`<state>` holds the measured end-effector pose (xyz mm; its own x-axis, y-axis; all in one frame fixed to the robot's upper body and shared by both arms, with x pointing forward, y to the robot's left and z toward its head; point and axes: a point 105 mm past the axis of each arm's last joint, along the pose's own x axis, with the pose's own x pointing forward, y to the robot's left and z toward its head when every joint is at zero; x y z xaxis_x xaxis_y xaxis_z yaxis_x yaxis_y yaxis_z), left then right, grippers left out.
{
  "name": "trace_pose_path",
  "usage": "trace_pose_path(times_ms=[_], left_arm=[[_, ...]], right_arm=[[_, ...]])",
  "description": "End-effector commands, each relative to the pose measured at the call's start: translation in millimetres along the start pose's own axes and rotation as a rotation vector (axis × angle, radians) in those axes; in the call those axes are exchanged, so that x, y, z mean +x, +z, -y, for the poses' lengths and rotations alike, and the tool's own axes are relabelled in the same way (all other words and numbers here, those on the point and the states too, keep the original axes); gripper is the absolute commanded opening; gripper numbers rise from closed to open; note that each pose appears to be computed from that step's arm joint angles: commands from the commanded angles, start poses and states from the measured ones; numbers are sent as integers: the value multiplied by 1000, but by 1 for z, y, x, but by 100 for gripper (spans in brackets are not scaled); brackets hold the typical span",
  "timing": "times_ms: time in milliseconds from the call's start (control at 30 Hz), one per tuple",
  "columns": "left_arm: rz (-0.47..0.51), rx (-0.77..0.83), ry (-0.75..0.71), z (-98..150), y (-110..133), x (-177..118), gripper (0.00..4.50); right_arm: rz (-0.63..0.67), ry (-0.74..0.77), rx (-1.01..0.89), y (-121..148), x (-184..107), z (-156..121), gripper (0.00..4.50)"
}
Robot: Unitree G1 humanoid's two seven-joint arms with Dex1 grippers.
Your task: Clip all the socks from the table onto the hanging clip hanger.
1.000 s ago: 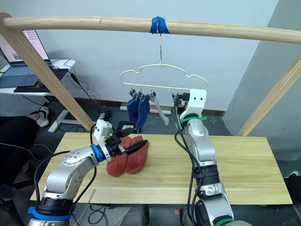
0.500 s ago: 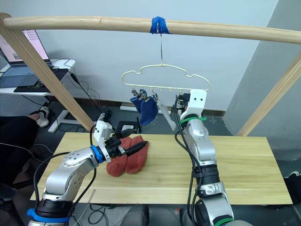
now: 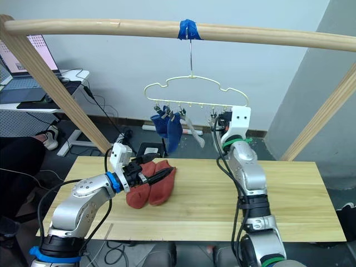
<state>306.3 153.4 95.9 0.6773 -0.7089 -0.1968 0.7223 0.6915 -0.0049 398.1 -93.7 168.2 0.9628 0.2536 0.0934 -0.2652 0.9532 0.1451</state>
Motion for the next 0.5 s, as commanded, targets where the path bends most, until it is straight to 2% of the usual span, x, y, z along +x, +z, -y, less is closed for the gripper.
trace_pose_path(times_ms=[33,200,500], left_arm=[[-98,8,87,-18,-21,-5,450],[-145,-10,162,-37,-37,-1,450],[-267,110,117,-37,-72,52,450]], right_arm=[[18,102,2,21,-8,-2,40],[-39,183,-23,23,-15,0,40],[-61,189,-4,24,-18,-2,40]])
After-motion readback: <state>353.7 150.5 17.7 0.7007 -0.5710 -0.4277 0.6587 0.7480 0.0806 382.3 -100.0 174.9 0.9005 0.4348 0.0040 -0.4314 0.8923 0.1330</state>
